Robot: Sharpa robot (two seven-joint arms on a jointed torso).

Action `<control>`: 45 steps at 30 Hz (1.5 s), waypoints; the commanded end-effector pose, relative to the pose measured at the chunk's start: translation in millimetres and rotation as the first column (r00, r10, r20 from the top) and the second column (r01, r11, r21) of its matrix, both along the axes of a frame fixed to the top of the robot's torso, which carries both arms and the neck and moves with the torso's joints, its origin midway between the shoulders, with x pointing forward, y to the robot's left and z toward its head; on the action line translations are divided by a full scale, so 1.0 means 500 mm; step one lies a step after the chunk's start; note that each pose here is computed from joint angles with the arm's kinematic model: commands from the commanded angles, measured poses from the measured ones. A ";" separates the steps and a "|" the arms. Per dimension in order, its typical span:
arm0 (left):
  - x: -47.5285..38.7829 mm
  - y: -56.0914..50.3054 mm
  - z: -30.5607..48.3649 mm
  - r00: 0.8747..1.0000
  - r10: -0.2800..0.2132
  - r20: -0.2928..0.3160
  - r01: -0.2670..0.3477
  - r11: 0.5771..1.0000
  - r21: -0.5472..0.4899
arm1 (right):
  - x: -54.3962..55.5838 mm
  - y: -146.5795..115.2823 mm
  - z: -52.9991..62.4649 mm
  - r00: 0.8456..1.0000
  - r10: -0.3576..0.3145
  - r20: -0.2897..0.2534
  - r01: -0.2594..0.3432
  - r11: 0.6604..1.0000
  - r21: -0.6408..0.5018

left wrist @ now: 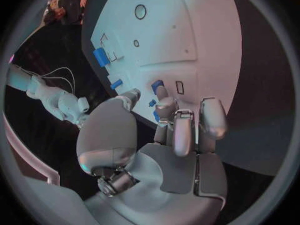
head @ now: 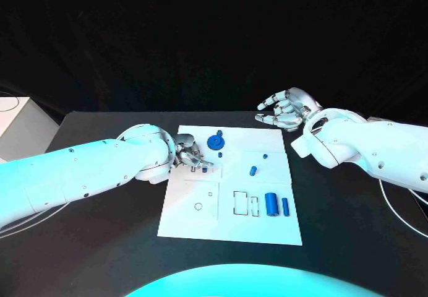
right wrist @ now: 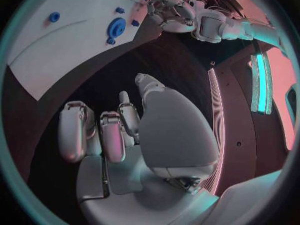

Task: Assemble the parts on the task board

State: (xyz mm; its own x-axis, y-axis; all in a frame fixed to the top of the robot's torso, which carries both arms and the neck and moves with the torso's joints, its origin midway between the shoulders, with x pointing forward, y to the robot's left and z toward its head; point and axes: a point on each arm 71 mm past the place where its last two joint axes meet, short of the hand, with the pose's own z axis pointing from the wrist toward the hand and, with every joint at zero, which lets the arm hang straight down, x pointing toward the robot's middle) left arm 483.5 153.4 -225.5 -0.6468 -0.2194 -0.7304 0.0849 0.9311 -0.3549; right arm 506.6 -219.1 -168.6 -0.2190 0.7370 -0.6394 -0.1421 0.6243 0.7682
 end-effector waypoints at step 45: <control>0.180 0.072 0.093 0.985 0.152 -0.085 -0.151 0.988 0.013 | -0.004 -0.003 0.001 1.000 0.012 0.001 -0.012 1.000 0.004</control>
State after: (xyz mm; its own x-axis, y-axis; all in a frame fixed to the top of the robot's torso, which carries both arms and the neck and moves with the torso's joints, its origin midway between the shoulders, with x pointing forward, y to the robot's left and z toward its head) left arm 574.2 191.3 -178.4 -0.6373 -0.3514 -0.6858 -0.1133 0.9231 -0.3676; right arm 505.2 -222.5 -168.4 -0.2172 0.7402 -0.6363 -0.1370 0.6223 0.7707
